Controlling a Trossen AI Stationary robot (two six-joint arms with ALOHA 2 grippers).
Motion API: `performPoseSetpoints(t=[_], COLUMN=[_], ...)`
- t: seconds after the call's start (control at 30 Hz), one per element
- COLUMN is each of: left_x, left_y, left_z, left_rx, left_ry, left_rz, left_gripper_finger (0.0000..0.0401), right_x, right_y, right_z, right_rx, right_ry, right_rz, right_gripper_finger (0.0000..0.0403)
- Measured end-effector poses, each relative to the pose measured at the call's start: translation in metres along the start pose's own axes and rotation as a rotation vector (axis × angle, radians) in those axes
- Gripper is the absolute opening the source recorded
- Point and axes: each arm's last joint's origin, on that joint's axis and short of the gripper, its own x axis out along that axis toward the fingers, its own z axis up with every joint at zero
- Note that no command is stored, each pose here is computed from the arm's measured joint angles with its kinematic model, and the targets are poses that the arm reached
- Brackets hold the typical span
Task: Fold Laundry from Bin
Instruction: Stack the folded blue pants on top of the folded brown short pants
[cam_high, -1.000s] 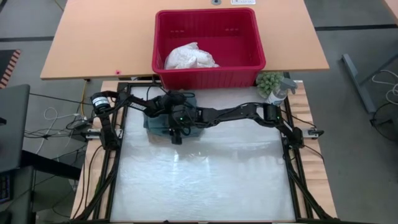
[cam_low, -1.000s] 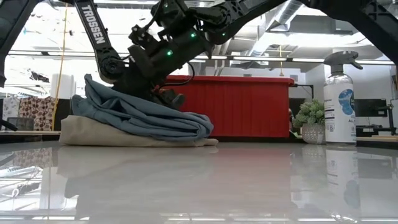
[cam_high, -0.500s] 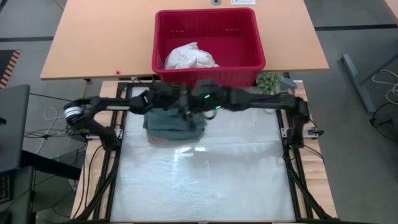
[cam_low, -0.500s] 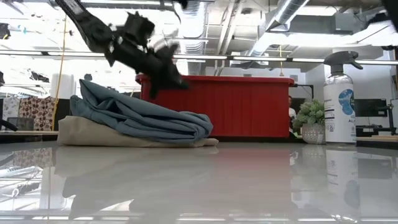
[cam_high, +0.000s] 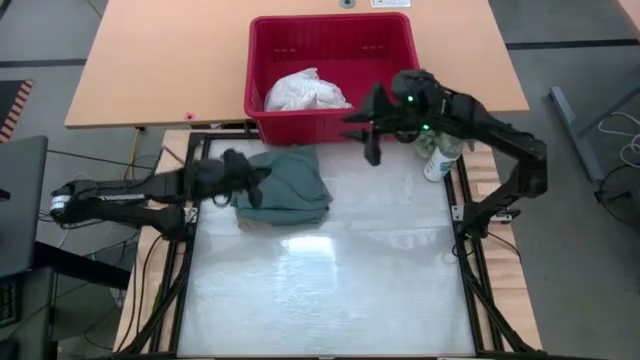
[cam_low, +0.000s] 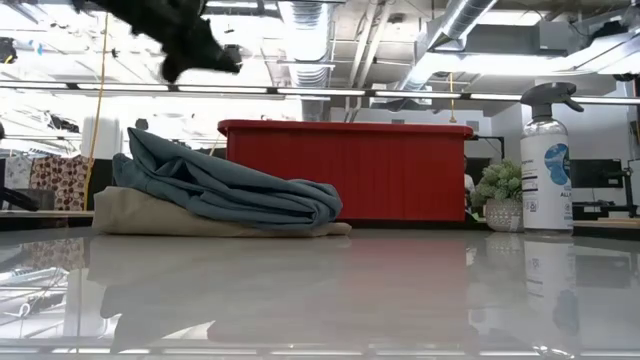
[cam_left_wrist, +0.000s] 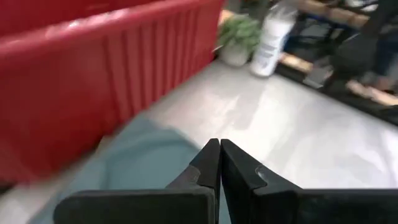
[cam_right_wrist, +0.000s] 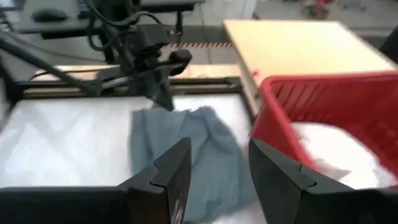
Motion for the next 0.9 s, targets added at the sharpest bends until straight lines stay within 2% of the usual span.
performPoseSetpoints(t=[0.1, 0.3, 0.63, 0.9], left_x=[0.001, 0.011, 0.019, 0.019], left_y=[-0.007, -0.002, -0.005, 0.005], left_z=[-0.028, -0.093, -0.153, -0.181], left_rx=[-0.058, -0.121, -0.169, -0.219], left_ry=[-0.048, 0.002, 0.224, 0.367], left_rz=[0.033, 0.186, 0.219, 0.411], left_gripper_finger=[0.0000, 0.0000, 0.0000, 0.0000], right_x=[-0.003, -0.001, -0.001, -0.001], right_y=[0.001, 0.012, 0.014, 0.012], right_z=[-0.004, -0.003, -0.003, -0.003], right_rx=[0.032, 0.027, 0.035, 0.037], right_ry=[0.041, 0.045, 0.048, 0.049], right_rz=[0.011, 0.039, 0.032, 0.024], right_gripper_finger=[0.0184, 0.0184, 0.0184, 0.0184])
